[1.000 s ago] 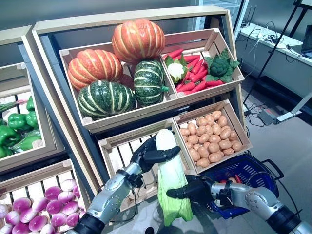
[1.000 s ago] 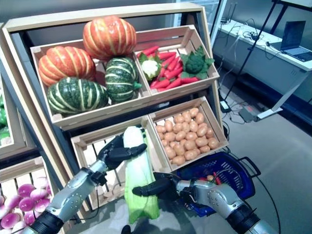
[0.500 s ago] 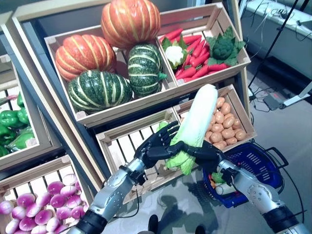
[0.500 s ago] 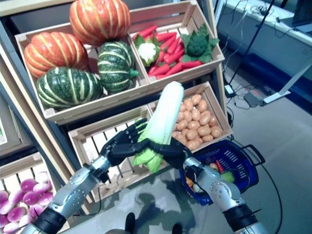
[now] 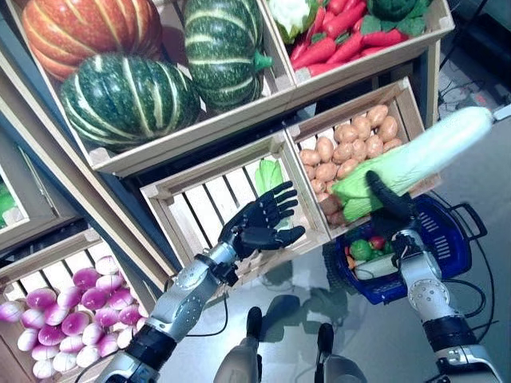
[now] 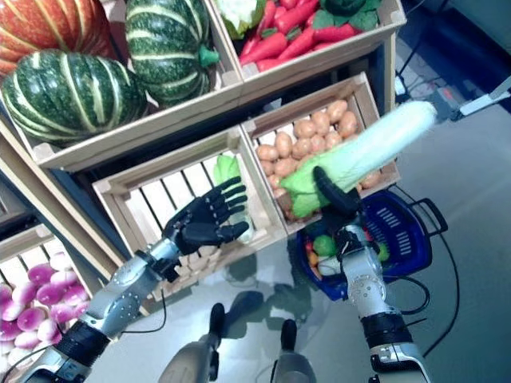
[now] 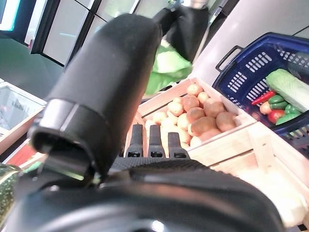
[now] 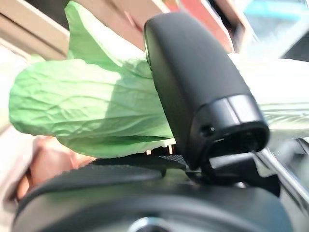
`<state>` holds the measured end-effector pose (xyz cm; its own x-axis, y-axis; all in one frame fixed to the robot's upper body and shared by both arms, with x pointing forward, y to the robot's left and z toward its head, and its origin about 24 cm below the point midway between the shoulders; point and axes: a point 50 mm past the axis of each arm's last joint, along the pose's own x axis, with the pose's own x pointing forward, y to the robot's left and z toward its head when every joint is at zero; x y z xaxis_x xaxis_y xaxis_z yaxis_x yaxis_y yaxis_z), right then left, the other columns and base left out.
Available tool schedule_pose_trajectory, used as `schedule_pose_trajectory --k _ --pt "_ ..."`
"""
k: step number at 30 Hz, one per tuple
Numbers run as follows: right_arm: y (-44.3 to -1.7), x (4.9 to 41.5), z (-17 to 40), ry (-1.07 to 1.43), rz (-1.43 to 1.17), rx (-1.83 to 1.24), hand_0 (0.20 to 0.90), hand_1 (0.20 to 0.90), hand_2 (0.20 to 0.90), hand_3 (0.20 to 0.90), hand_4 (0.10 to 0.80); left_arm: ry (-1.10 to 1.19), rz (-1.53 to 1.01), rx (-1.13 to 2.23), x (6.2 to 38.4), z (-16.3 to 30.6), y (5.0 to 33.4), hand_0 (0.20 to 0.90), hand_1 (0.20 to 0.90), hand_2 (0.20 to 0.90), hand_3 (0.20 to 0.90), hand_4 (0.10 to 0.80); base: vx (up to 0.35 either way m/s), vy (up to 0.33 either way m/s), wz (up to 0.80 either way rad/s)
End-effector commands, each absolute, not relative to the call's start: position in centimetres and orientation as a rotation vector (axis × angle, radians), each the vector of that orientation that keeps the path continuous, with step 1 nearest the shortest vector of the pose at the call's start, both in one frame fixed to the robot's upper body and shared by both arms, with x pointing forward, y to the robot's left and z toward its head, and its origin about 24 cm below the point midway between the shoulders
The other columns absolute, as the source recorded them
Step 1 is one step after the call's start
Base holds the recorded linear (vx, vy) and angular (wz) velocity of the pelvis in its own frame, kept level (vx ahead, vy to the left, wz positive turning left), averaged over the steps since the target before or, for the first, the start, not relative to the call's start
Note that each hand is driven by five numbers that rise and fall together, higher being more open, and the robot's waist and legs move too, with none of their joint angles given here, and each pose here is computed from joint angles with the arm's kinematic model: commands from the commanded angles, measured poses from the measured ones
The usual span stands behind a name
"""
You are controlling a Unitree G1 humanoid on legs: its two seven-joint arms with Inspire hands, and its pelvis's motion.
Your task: Put vegetables into the basket
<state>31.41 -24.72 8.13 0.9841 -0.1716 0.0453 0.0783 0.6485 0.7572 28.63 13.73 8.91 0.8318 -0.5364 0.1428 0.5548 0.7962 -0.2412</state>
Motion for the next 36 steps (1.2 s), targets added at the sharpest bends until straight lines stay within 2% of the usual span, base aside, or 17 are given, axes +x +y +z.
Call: schedule_pose_trajectory --k 1,6,15,27,36 --pt "-28.3 32.3 14.6 -0.480 -0.269 0.978 0.300 0.300 0.300 0.300 0.400 -0.437 -0.641 -0.294 29.7 16.1 13.1 0.900 0.900 0.900 0.900 0.800 -0.169 -0.031 -0.06" --pt "-32.1 32.7 14.5 -0.534 -0.471 1.107 0.300 0.300 0.300 0.300 0.400 -0.563 -0.679 -0.255 30.2 19.1 12.8 0.900 0.900 0.900 0.900 0.800 -0.176 -0.057 -0.01" --pt "-34.3 33.7 14.5 -0.523 -0.605 1.223 0.300 0.300 0.300 0.300 0.400 -0.738 -0.718 -0.237 30.5 23.4 12.1 0.900 0.900 0.900 0.900 0.800 -0.144 -0.050 0.00" --pt "-35.7 34.6 15.9 -0.316 -0.721 0.853 0.300 0.300 0.300 0.300 0.400 -0.925 -0.797 -0.262 29.4 28.0 11.3 0.900 0.900 0.900 0.900 0.800 -0.052 -0.059 0.07" --pt "-36.7 34.7 17.0 -0.241 -0.810 0.781 0.300 0.300 0.300 0.300 0.400 -1.038 -0.845 -0.256 28.0 29.5 11.7 0.900 0.900 0.900 0.900 0.800 0.010 -0.030 0.14"
